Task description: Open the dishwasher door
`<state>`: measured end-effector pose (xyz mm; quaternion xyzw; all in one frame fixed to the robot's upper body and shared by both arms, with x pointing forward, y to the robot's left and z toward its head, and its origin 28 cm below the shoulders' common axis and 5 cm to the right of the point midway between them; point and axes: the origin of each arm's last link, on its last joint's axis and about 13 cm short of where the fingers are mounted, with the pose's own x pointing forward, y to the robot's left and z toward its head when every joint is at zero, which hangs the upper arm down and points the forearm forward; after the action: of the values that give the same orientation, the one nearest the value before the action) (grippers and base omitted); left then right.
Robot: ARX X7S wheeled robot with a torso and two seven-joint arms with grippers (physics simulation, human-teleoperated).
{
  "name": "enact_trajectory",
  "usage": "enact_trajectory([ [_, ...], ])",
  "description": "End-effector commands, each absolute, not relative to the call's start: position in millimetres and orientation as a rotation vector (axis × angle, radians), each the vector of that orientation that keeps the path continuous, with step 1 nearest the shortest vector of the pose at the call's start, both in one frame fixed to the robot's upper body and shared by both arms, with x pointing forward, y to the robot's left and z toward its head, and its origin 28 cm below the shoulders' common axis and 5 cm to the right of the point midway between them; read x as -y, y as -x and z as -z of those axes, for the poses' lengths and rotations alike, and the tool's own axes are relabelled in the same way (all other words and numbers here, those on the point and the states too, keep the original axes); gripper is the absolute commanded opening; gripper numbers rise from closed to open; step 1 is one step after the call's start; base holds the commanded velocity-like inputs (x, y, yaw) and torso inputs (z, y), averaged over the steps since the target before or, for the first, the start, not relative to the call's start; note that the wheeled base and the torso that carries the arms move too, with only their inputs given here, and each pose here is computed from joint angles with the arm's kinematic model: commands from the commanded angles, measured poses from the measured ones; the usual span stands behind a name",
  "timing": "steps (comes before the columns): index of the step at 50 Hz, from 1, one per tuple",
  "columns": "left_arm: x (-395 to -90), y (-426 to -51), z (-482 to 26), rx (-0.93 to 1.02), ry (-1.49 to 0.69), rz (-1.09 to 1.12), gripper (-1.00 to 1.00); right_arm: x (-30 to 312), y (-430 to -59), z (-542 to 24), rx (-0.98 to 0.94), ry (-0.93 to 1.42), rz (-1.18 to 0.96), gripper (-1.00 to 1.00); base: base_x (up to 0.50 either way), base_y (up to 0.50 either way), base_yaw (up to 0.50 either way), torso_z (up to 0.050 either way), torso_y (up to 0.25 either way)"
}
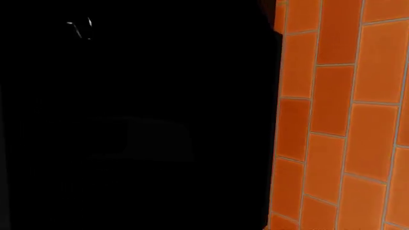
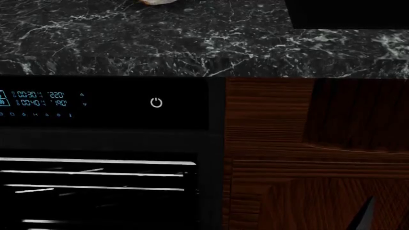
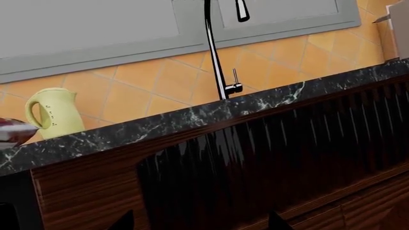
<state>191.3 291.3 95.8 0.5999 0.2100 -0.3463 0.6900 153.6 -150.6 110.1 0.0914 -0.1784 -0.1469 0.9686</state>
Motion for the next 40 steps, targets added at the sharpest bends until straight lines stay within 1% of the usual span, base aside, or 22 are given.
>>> enact_trajectory([
  [1, -301.0, -183.1, -110.9, -0.401, -1.411, 0.655, -1.0, 150.2, -153.8, -109.7, 0.362, -0.189, 0.295, 1.0, -0.01, 0.0, 0.0, 0.0, 0.0],
  [14, -303.3, -160.5, -97.4, -0.414, -1.403, 0.661, -1.0, 151.8, -150.8, -109.1, 0.365, -0.189, 0.3, 1.0, 0.0, 0.0, 0.0, 0.002, 0.002],
  [40, -306.9, -117.5, -60.5, -0.516, -1.345, 0.734, -1.0, 150.5, -153.5, -110.0, 0.363, -0.191, 0.294, 1.0, 0.0, 0.0, 0.0, 0.001, 0.002],
])
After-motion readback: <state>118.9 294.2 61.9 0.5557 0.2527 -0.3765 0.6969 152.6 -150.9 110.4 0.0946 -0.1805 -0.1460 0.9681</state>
